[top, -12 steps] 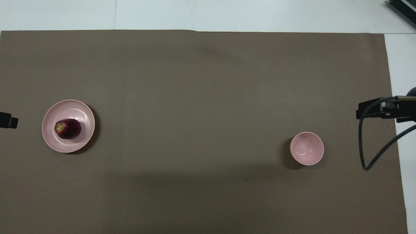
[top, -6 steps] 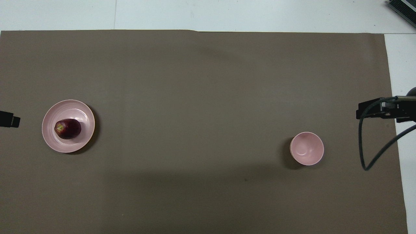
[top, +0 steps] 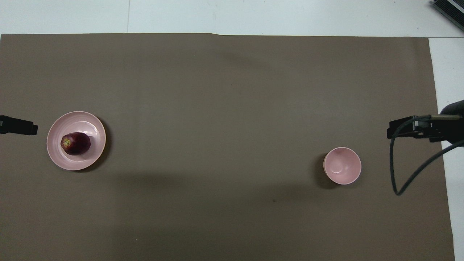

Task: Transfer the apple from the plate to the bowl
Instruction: 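Grasp the red apple on the plate with the left gripper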

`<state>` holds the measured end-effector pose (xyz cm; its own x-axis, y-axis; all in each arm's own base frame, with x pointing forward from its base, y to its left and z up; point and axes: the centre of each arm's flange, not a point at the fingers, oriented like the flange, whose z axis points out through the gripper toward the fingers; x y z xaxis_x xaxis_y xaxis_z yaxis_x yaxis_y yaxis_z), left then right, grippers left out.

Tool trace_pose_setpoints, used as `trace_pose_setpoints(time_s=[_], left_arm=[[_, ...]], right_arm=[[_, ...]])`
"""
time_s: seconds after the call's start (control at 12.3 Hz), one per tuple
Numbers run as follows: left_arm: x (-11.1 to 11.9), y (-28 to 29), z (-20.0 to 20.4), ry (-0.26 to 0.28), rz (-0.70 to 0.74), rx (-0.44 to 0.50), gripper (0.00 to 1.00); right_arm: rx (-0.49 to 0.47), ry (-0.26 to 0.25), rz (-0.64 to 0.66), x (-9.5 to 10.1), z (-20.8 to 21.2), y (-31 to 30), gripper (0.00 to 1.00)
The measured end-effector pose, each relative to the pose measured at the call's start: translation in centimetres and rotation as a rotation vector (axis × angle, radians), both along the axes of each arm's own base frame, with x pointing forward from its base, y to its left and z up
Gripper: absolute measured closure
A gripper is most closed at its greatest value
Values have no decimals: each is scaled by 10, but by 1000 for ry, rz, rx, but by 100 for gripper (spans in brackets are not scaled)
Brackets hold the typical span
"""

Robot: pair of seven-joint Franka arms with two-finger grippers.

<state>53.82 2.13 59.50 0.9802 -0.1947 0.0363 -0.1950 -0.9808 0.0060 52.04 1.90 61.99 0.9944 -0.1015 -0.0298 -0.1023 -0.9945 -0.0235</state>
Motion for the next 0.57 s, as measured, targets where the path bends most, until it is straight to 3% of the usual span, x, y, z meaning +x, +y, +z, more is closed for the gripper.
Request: trace_pose_setpoints(time_s=[0.24,0.57], left_arm=[[6,12,-57,-35,-4,4,0],[-1,19,-123,-39,-29,7,0]], right_arm=[[18,-7,23,4,-30,19,0],[18,16,25,11,-79,58,0]])
